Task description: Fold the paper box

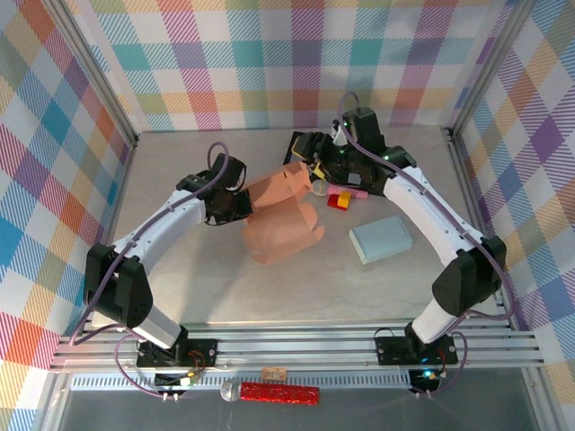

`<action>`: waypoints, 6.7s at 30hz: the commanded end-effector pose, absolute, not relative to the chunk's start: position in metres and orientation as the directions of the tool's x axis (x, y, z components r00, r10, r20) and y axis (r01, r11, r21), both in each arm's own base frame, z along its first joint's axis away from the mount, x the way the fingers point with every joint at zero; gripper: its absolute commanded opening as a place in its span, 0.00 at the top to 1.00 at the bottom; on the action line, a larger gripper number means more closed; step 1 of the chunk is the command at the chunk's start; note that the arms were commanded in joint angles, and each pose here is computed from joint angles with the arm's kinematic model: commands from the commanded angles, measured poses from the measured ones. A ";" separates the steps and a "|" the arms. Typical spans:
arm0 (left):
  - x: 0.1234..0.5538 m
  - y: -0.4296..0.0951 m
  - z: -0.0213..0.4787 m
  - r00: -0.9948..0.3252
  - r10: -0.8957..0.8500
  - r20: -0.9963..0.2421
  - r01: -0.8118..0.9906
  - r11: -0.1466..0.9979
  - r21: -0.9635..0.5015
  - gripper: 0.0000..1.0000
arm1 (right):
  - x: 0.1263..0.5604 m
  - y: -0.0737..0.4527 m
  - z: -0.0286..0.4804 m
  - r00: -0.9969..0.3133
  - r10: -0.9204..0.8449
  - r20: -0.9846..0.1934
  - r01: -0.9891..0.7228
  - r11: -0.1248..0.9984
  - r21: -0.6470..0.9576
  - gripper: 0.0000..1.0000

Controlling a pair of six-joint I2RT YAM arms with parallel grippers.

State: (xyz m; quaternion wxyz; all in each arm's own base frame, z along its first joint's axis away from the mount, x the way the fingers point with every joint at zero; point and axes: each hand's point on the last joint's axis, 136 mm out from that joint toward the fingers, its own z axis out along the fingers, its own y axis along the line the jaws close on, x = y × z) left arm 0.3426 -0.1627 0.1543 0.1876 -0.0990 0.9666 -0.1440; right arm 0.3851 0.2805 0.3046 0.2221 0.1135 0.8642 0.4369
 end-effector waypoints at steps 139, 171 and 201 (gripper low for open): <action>0.338 -0.232 0.175 -0.985 0.032 -0.170 0.126 0.807 -0.576 1.00 | 0.402 0.240 0.223 -0.785 -0.414 -0.461 -0.239 0.889 -0.391 0.85; 0.342 -0.225 0.165 -0.988 -0.048 -0.145 0.038 0.841 -0.540 1.00 | 0.370 0.230 0.204 -0.825 -0.390 -0.408 -0.186 0.870 -0.456 1.00; 0.331 -0.222 0.143 -0.992 0.041 -0.122 0.093 0.882 -0.463 1.00 | 0.392 0.253 0.192 -0.844 -0.312 -0.436 -0.228 0.945 -0.235 0.81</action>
